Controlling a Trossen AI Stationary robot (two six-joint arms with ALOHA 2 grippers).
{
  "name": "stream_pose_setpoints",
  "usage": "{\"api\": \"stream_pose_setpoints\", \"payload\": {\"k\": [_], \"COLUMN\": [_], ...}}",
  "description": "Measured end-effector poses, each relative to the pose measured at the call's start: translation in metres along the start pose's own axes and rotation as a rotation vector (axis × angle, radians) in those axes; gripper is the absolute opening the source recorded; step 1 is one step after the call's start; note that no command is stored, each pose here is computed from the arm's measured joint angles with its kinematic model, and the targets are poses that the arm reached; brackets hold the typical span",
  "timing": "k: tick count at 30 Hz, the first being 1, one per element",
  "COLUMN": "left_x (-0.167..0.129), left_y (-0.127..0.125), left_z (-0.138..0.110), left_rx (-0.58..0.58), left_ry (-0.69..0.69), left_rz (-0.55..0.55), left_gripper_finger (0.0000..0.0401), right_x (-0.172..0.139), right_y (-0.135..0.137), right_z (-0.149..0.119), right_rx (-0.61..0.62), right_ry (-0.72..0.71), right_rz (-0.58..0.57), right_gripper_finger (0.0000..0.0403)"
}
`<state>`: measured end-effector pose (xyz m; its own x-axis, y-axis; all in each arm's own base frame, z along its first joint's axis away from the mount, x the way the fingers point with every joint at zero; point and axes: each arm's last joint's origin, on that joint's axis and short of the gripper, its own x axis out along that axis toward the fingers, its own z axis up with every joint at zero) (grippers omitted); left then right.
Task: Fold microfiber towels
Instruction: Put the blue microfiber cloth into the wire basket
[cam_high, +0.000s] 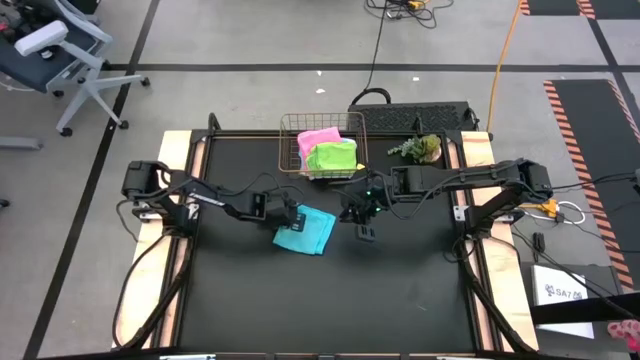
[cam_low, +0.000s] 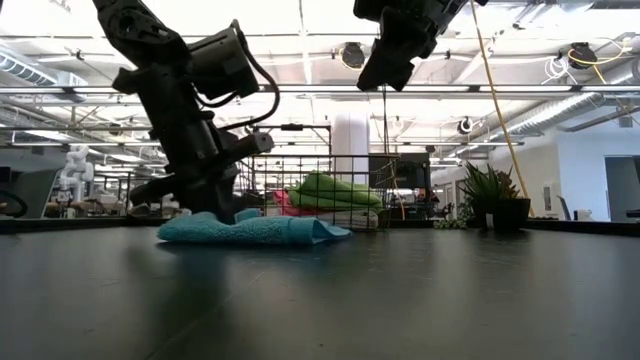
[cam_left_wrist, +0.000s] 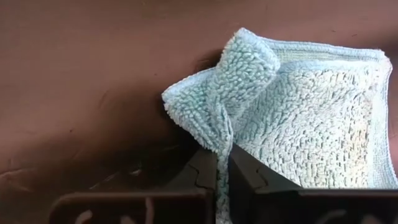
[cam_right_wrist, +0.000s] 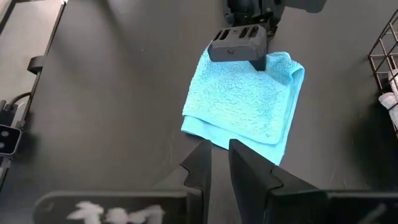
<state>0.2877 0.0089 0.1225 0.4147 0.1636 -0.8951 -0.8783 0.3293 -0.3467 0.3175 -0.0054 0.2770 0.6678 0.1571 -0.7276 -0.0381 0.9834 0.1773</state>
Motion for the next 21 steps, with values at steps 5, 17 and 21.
{"api": "stream_pose_setpoints", "payload": {"k": [5,17,21], "left_x": [-0.004,-0.095,-0.132], "left_y": [-0.003,-0.018,-0.011], "left_z": [0.007,0.051,0.066], "left_rx": [0.012,0.097,0.111], "left_ry": [0.004,-0.304,-0.447], "left_rz": [-0.052,-0.345,-0.430], "left_gripper_finger": [0.0007,0.0004,0.0003], "right_x": [0.000,-0.013,-0.019], "right_y": [0.000,0.002,0.003], "right_z": [-0.002,-0.014,-0.017], "right_rx": [0.008,0.133,0.160], "right_ry": [0.017,0.126,0.149], "right_rz": [-0.001,-0.015,-0.048], "right_gripper_finger": [0.0050,0.0050,0.0050]}}
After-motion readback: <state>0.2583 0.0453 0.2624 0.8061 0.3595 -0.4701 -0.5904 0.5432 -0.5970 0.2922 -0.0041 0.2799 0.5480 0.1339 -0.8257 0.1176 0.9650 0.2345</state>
